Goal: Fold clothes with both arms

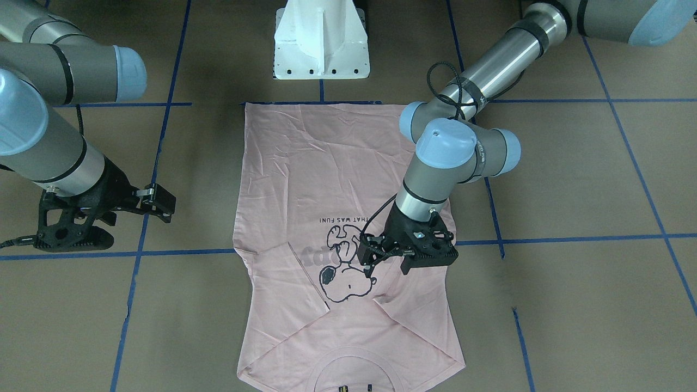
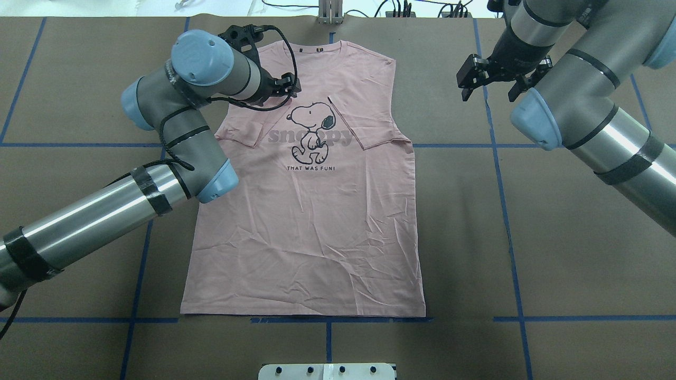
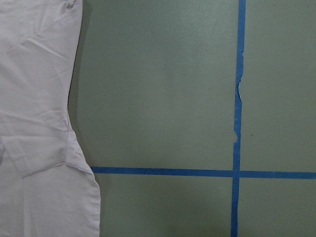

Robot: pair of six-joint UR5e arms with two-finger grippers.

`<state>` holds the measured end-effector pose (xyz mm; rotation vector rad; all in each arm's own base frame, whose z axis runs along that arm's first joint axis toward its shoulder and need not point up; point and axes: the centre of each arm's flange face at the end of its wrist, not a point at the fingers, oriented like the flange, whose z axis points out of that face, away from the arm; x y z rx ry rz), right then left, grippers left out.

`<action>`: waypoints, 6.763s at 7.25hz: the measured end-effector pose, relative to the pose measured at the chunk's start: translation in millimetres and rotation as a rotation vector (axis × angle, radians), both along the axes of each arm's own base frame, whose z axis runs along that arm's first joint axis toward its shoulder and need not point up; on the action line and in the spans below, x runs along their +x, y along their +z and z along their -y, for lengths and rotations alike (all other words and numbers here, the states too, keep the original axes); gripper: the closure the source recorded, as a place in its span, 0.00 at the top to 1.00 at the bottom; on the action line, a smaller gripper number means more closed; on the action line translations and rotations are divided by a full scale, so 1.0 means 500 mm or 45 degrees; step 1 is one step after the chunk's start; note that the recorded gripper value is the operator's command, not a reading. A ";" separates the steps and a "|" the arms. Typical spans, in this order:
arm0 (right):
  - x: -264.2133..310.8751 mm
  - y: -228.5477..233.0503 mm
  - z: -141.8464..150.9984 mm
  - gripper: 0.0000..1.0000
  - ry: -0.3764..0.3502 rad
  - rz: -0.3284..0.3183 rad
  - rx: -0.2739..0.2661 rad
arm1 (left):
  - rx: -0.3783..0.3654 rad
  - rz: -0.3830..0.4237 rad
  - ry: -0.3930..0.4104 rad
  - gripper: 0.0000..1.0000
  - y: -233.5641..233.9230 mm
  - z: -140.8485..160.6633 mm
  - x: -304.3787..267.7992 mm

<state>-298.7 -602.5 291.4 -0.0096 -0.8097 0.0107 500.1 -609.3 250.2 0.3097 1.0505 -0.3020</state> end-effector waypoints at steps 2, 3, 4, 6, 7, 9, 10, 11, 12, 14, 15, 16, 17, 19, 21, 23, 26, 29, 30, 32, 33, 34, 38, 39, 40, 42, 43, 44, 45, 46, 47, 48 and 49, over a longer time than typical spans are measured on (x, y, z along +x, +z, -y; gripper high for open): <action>-0.010 -0.007 -0.093 1.00 0.118 0.043 -0.076 | -0.048 0.043 0.052 1.00 -0.057 -0.106 -0.097; -0.045 -0.002 -0.176 1.00 0.200 0.088 -0.064 | -0.046 0.075 0.088 1.00 -0.087 -0.176 -0.162; -0.103 0.009 -0.267 1.00 0.275 0.141 -0.054 | -0.030 0.095 0.122 1.00 -0.098 -0.237 -0.216; -0.229 0.011 -0.449 1.00 0.314 0.194 -0.067 | -0.016 0.105 0.158 1.00 -0.087 -0.297 -0.274; -0.281 0.008 -0.527 1.00 0.320 0.152 -0.086 | -0.009 0.116 0.171 1.00 -0.076 -0.305 -0.281; -0.347 -0.002 -0.646 1.00 0.305 0.033 -0.081 | 0.012 0.116 0.180 1.00 -0.078 -0.313 -0.289; -0.372 0.002 -0.690 1.00 0.277 0.006 -0.081 | 0.018 0.111 0.179 1.00 -0.082 -0.317 -0.293; -0.390 0.010 -0.721 1.00 0.264 -0.015 -0.063 | 0.019 0.109 0.178 1.00 -0.083 -0.319 -0.295; -0.411 0.023 -0.742 1.00 0.265 -0.037 -0.032 | 0.019 0.108 0.177 1.00 -0.084 -0.320 -0.294; -0.447 0.058 -0.753 1.00 0.267 -0.044 -0.004 | 0.018 0.105 0.179 1.00 -0.086 -0.323 -0.291; -0.456 0.067 -0.750 1.00 0.267 -0.025 -0.003 | 0.018 0.105 0.179 1.00 -0.086 -0.324 -0.290; -0.459 0.070 -0.749 1.00 0.266 -0.014 -0.004 | 0.019 0.104 0.180 1.00 -0.087 -0.324 -0.290; -0.459 0.074 -0.749 1.00 0.265 -0.014 -0.004 | 0.020 0.102 0.181 1.00 -0.089 -0.324 -0.290; -0.452 0.093 -0.753 0.98 0.255 -0.036 -0.016 | 0.021 0.099 0.182 1.00 -0.092 -0.324 -0.290; -0.449 0.104 -0.756 0.78 0.244 -0.049 -0.028 | 0.021 0.098 0.182 1.00 -0.093 -0.324 -0.290; -0.448 0.101 -0.759 0.20 0.231 -0.045 -0.039 | 0.023 0.097 0.183 1.00 -0.094 -0.324 -0.290; -0.448 0.094 -0.766 0.00 0.215 -0.036 -0.050 | 0.023 0.097 0.183 1.00 -0.094 -0.324 -0.290; -0.442 0.074 -0.767 0.00 0.214 -0.008 -0.051 | 0.025 0.093 0.183 1.00 -0.098 -0.324 -0.289; -0.436 0.063 -0.767 0.00 0.214 0.007 -0.050 | 0.020 0.096 0.184 1.00 -0.094 -0.324 -0.288; -0.427 0.043 -0.765 0.00 0.222 0.035 -0.043 | -0.146 0.089 0.147 1.00 -0.042 -0.362 -0.250; -0.423 0.037 -0.759 0.00 0.233 0.043 -0.037 | -0.269 0.094 0.118 1.00 -0.007 -0.425 -0.188; -0.417 0.033 -0.748 0.00 0.249 0.050 -0.033 | -0.360 0.111 0.093 0.99 0.025 -0.495 -0.126; -0.407 0.021 -0.725 0.00 0.270 0.067 -0.034 | -0.541 0.254 0.008 0.98 0.177 -0.666 -0.044; -0.407 0.019 -0.724 0.00 0.272 0.069 -0.031 | -0.556 0.289 0.000 0.98 0.210 -0.687 -0.044; -0.407 0.019 -0.722 0.00 0.274 0.068 -0.028 | -0.571 0.311 -0.007 0.98 0.232 -0.708 -0.042; -0.407 0.019 -0.720 0.00 0.275 0.067 -0.024 | -0.600 0.316 -0.008 0.98 0.241 -0.740 -0.032; -0.407 0.020 -0.720 0.00 0.275 0.066 -0.024 | -0.608 0.313 -0.003 0.95 0.239 -0.751 -0.028; -0.406 0.021 -0.718 0.00 0.276 0.065 -0.024 | -0.611 0.311 0.001 0.90 0.238 -0.758 -0.026; -0.404 0.021 -0.717 0.00 0.278 0.065 -0.024 | -0.614 0.308 0.003 0.81 0.236 -0.761 -0.026; -0.403 0.020 -0.715 0.00 0.278 0.065 -0.024 | -0.616 0.304 0.003 0.63 0.234 -0.762 -0.027; -0.402 0.020 -0.713 0.00 0.279 0.065 -0.026 | -0.623 0.302 -0.001 0.29 0.234 -0.763 -0.027; -0.400 0.020 -0.710 0.00 0.280 0.065 -0.028 | -0.636 0.295 -0.011 0.07 0.232 -0.764 -0.026; -0.397 0.020 -0.706 0.00 0.283 0.065 -0.029 | -0.647 0.289 -0.019 0.00 0.230 -0.764 -0.026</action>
